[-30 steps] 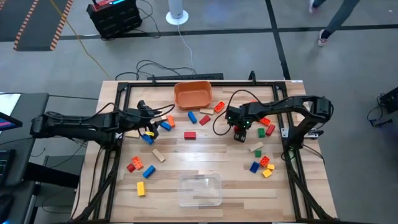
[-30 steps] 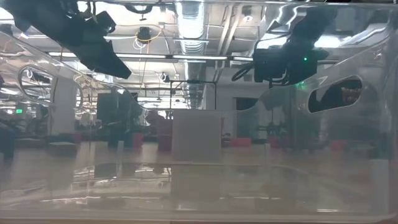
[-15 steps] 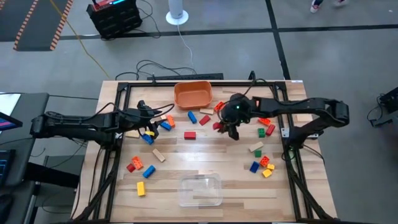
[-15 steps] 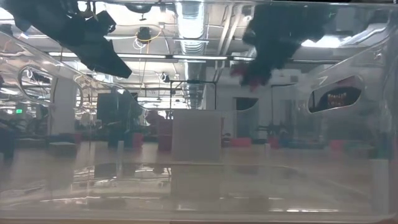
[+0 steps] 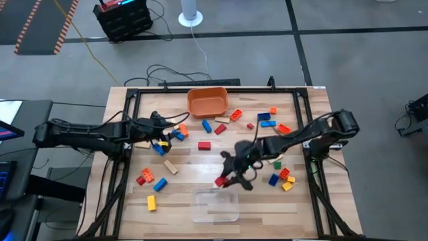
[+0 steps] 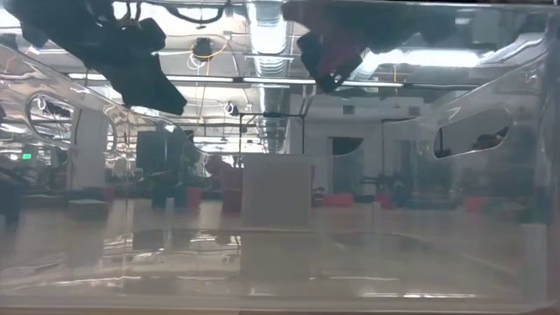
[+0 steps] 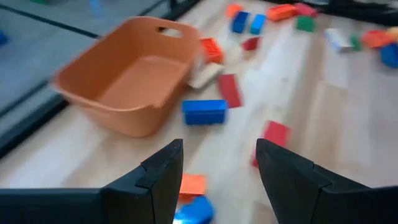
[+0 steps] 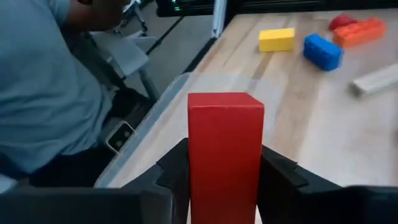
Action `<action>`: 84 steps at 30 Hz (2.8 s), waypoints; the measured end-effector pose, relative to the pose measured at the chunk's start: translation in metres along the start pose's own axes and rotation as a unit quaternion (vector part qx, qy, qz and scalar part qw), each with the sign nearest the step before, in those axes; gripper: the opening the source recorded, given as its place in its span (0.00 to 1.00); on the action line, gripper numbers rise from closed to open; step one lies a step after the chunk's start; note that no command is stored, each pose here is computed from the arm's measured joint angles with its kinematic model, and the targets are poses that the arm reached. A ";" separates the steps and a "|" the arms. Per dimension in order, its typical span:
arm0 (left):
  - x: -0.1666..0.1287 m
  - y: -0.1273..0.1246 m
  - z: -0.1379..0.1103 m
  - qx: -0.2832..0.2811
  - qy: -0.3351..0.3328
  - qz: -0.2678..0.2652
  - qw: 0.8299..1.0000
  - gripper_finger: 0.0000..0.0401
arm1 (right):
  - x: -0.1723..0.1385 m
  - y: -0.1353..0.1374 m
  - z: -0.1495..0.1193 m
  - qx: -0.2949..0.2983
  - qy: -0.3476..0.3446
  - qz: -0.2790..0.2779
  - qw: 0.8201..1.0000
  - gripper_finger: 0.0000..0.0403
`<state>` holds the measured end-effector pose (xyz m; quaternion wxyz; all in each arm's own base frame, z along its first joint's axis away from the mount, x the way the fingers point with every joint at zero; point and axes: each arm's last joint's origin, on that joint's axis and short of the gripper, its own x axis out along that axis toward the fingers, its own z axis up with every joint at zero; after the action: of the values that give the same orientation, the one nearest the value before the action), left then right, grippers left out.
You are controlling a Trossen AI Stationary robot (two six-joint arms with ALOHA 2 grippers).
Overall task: Sort blocks by size
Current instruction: Put the large red wooden block into the transparent bin
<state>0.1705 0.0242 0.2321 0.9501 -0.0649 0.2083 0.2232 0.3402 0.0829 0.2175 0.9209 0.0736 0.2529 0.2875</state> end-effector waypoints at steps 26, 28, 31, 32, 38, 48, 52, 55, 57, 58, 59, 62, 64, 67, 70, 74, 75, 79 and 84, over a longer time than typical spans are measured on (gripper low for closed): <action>0.042 -0.042 -0.015 0.022 0.022 -0.072 0.997 0.49 | 0.010 0.010 0.031 -0.015 0.140 -0.127 0.982 0.63; 0.051 -0.047 -0.020 0.036 0.028 -0.074 0.996 0.49 | -0.001 0.004 0.034 -0.019 0.139 -0.150 0.979 0.63; 0.067 -0.053 -0.027 0.049 0.028 -0.076 0.996 0.49 | -0.015 -0.006 0.030 -0.012 0.132 -0.168 0.977 0.63; 0.072 -0.055 -0.030 0.055 0.029 -0.075 0.995 0.49 | -0.019 -0.009 0.028 -0.009 0.127 -0.173 0.977 0.63; 0.099 -0.062 -0.038 0.081 0.045 -0.063 0.994 0.51 | -0.041 -0.026 -0.001 0.019 0.123 -0.201 0.972 0.63; 0.146 -0.072 -0.023 0.154 0.141 -0.034 0.977 0.67 | -0.052 -0.024 -0.013 0.008 0.085 -0.205 0.975 0.63; 0.160 -0.070 -0.027 0.163 0.175 -0.051 0.970 0.67 | -0.050 -0.021 -0.015 0.007 0.092 -0.200 0.975 0.63; 0.165 -0.067 -0.029 0.159 0.187 -0.049 0.968 0.65 | -0.049 -0.018 -0.015 0.004 0.094 -0.196 0.976 0.63; 0.166 -0.064 -0.031 0.155 0.194 -0.044 0.968 0.62 | -0.048 -0.017 -0.015 0.002 0.094 -0.194 0.976 0.63; 0.166 -0.063 -0.032 0.152 0.198 -0.042 0.967 0.60 | -0.047 -0.016 -0.015 0.001 0.094 -0.193 0.977 0.63; 0.166 -0.063 -0.032 0.148 0.200 -0.040 0.968 0.57 | -0.047 -0.015 -0.014 0.000 0.092 -0.192 0.977 0.63; 0.165 -0.065 -0.032 0.136 0.199 -0.041 0.970 0.45 | -0.047 -0.015 -0.015 0.005 0.093 -0.193 0.977 0.63; 0.164 -0.068 -0.032 0.138 0.199 -0.044 0.969 0.35 | -0.047 -0.015 -0.016 0.013 0.098 -0.194 0.976 0.63; 0.159 -0.070 -0.030 0.139 0.200 -0.047 0.969 0.31 | -0.049 -0.015 -0.018 0.026 0.108 -0.200 0.973 0.63; 0.151 -0.069 -0.021 0.137 0.191 -0.050 0.971 0.31 | -0.052 -0.010 -0.020 0.033 0.124 -0.233 0.964 0.63; 0.128 -0.072 0.001 0.127 0.161 -0.069 0.976 0.31 | -0.054 0.005 -0.019 0.029 0.123 -0.263 0.957 0.63; 0.120 -0.074 0.008 0.119 0.147 -0.089 0.978 0.31 | -0.055 0.009 -0.018 0.029 0.119 -0.267 0.956 0.63; 0.084 -0.094 0.033 0.083 0.087 -0.203 0.972 0.31 | -0.060 0.024 -0.016 0.023 0.115 -0.295 0.948 0.63; 0.052 -0.127 0.038 0.055 0.050 -0.279 0.957 0.31 | -0.062 0.030 -0.015 0.009 0.112 -0.323 0.940 0.63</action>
<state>0.2844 -0.0600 0.2479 0.9651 -0.0791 0.2409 -0.0661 0.2735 0.0726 0.2390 0.9293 -0.0364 0.3670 -0.0215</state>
